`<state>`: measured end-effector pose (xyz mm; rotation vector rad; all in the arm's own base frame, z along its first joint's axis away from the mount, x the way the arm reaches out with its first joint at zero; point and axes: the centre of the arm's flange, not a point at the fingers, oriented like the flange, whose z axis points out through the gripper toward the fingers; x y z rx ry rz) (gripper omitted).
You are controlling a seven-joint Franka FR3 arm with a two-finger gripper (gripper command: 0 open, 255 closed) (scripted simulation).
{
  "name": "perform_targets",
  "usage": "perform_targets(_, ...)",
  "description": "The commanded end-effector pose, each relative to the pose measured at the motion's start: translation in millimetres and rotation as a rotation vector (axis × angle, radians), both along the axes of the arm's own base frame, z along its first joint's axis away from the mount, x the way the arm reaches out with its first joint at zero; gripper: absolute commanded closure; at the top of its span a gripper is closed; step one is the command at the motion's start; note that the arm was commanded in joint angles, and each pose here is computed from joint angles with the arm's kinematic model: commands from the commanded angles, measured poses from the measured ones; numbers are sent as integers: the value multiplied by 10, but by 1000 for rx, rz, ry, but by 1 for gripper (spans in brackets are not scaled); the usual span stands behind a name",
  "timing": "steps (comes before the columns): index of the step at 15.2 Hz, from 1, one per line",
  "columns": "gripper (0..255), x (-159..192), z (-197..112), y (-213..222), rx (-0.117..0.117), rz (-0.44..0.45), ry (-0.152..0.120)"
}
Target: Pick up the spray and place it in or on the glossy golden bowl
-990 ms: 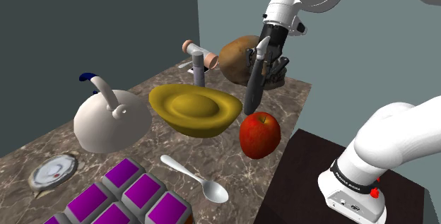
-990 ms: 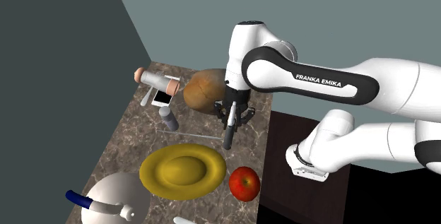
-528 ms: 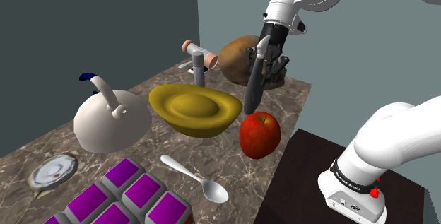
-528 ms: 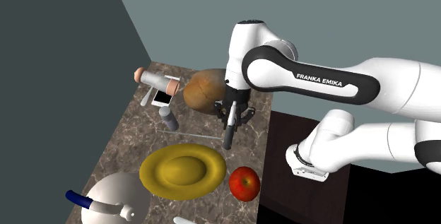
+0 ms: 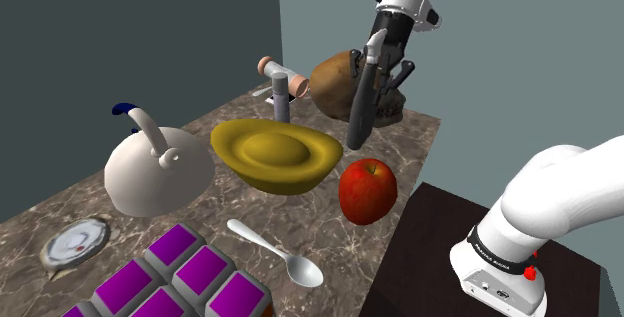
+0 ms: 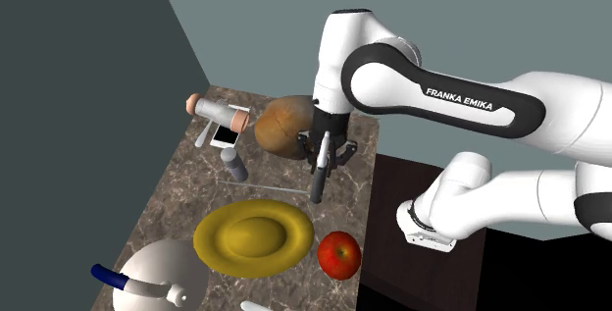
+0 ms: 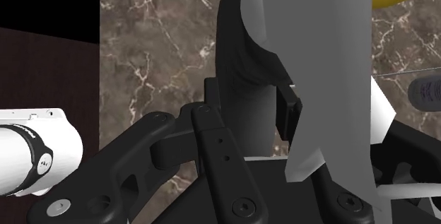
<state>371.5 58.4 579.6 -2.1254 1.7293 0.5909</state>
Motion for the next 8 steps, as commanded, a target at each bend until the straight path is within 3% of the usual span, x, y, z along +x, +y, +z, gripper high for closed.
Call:
perform_targets(1,255,3,110,4,0,0,0)
perform_targets(8,255,3,480,4,0,0,0)
